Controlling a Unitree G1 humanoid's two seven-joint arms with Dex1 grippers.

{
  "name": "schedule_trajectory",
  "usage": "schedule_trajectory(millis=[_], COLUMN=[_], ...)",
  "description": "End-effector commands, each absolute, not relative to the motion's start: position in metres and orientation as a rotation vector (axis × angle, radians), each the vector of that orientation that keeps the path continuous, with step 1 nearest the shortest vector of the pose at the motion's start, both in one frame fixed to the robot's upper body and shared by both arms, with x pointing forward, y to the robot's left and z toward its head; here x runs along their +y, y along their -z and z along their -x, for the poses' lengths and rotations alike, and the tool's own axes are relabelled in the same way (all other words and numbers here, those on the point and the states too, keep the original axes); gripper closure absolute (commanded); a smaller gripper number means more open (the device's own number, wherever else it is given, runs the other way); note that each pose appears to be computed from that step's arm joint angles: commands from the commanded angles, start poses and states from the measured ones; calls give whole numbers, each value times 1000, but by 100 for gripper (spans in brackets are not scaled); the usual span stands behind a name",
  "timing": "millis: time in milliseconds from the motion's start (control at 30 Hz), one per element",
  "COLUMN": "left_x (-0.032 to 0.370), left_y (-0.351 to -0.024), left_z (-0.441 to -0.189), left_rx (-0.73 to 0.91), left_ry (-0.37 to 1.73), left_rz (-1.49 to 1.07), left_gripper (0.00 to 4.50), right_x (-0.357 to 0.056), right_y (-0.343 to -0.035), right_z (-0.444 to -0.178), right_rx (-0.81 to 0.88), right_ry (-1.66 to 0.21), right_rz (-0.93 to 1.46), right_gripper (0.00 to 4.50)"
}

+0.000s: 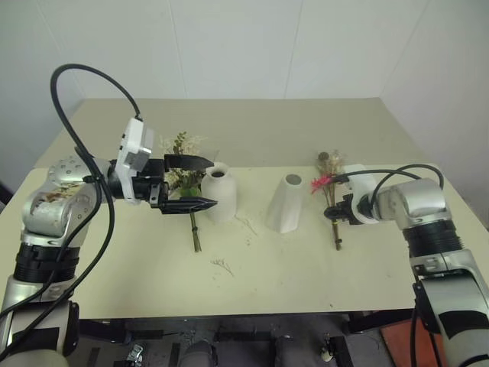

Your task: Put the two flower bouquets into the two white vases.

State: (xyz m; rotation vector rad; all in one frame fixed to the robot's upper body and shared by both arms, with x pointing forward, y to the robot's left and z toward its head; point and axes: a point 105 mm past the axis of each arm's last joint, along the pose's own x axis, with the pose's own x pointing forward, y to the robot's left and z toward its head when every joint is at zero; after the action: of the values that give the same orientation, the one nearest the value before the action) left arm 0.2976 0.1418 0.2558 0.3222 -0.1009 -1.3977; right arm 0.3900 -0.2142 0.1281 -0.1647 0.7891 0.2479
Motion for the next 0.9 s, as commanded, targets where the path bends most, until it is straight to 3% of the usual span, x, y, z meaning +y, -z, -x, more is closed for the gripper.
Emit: schedule_trajectory(millis=[33,133,367,500,633,900], left_x=[142,143,142,143,145,143], left_y=[-264,-264,-262,-259,-257,-255], left_z=[-294,-294,-293,-292,-294,-296], left_rx=[-138,-137,-130,-119,-112,-114], left_ry=[1400,1400,1401,1395,1382,1375], left_rz=[-353,-354,-359,-340,-329,-302], left_gripper=[0,0,0,0,0,0], right_x=[-212,-214,-232,-238,-226,-180], right_y=[-137,-140,-165,-221,-276,-335], right_z=[-396,-397,-400,-406,-395,-354], right_rx=[745,733,676,328,-25,-369], right_ry=[-248,-227,-101,-58,-105,-343], right_rz=[179,166,23,-70,-149,-183], right_gripper=[339,439,448,448,448,448])
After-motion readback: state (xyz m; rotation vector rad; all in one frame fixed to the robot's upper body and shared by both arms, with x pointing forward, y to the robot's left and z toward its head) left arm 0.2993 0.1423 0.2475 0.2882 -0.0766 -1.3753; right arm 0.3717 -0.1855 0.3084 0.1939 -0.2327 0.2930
